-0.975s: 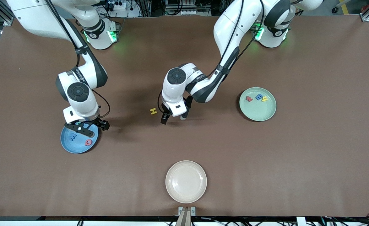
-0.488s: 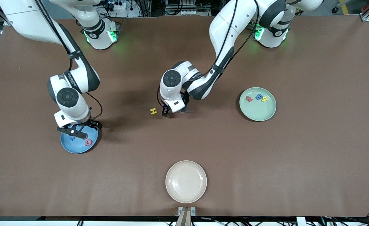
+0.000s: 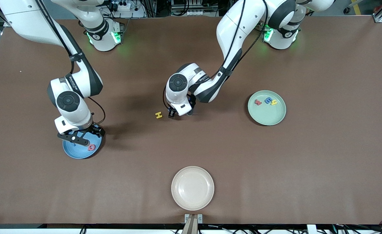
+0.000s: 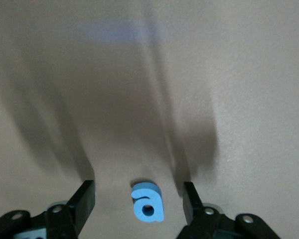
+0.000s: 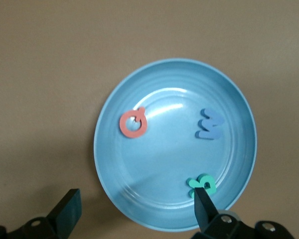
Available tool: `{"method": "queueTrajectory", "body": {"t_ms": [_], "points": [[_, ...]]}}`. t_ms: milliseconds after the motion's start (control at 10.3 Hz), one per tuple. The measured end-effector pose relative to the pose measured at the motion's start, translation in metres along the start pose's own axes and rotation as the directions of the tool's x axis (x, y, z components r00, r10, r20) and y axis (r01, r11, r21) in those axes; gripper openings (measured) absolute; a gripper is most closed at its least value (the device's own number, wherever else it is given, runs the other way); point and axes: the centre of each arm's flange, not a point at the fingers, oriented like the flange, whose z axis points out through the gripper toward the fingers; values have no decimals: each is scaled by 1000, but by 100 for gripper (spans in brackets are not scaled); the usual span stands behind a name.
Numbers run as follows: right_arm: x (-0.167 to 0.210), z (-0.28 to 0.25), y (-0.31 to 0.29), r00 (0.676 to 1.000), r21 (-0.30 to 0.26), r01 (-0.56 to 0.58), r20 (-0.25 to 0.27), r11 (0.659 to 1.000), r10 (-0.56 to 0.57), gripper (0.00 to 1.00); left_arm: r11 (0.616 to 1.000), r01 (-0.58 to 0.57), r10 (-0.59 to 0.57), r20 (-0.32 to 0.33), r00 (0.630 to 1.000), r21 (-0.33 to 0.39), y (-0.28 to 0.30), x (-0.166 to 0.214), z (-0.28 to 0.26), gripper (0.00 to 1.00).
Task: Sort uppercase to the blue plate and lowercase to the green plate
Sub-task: 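Close the left gripper on the blue lowercase a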
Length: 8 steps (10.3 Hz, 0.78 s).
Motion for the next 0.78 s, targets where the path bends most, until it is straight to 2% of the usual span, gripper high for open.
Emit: {"method": "queueTrajectory", "body": {"t_ms": [585,780], "points": [[5,-4,0,1000,4,-4,-10,1000,4,100,1000,-8,8,17,1000,-1,-5,-9,-1,68],[6,-6,-1,1000,5,-4,-13,1000,4,100,1000,-7,7,16,1000,-1,-5,-9,0,44]]}}
